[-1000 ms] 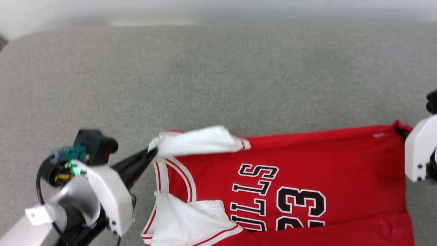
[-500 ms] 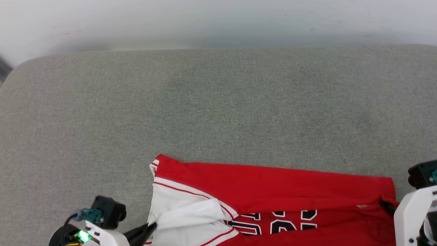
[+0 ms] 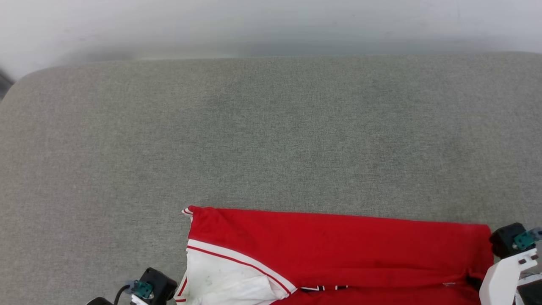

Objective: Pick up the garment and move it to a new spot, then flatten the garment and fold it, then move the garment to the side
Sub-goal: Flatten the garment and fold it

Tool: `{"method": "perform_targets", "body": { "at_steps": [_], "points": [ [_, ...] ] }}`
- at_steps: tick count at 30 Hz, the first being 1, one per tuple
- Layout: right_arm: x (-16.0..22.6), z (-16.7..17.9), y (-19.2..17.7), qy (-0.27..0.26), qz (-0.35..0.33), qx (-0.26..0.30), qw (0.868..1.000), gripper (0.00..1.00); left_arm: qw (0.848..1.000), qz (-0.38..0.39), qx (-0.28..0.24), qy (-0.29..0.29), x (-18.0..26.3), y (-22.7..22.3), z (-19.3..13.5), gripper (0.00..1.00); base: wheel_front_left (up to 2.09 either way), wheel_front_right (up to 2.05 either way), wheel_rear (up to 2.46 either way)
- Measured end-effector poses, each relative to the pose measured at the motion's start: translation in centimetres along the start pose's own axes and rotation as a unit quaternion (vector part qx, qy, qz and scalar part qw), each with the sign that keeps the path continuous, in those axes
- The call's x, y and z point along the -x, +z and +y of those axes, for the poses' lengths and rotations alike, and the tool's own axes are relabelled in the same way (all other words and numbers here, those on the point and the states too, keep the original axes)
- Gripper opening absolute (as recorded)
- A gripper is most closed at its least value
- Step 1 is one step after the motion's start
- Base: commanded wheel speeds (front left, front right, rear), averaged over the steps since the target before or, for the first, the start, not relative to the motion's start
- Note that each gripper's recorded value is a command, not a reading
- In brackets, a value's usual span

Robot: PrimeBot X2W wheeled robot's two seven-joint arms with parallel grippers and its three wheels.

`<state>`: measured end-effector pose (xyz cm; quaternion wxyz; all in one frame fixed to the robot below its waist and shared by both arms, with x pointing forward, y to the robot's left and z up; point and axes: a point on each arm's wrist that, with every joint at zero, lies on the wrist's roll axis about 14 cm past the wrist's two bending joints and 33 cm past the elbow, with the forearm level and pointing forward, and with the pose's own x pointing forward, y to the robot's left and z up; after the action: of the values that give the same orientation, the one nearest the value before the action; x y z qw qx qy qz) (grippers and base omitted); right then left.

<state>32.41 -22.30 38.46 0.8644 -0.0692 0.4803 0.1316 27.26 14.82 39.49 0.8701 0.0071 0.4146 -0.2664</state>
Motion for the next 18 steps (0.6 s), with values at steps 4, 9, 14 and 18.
{"method": "perform_targets", "body": {
  "at_steps": [4,9,14,18],
  "points": [
    [-0.4,0.0,-0.7,0.000,0.010,0.012,1.000,0.00,1.000,0.001,-0.002,0.000,-0.8,-0.3,0.1,0.00,0.00,0.00,0.00],
    [-0.9,0.5,-1.1,0.010,0.012,0.013,1.000,0.36,1.000,0.000,-0.009,0.000,-1.5,-0.4,0.3,1.00,0.00,0.00,0.00],
    [-0.7,0.9,-0.7,0.019,-0.006,0.007,1.000,1.00,1.000,-0.007,-0.008,0.003,-1.7,-0.5,0.4,1.00,0.00,0.00,0.00],
    [0.4,0.8,1.2,0.023,-0.045,-0.012,0.999,1.00,0.999,-0.046,0.000,0.010,-1.3,1.0,0.5,1.00,0.00,0.00,0.00]
  ]
}}
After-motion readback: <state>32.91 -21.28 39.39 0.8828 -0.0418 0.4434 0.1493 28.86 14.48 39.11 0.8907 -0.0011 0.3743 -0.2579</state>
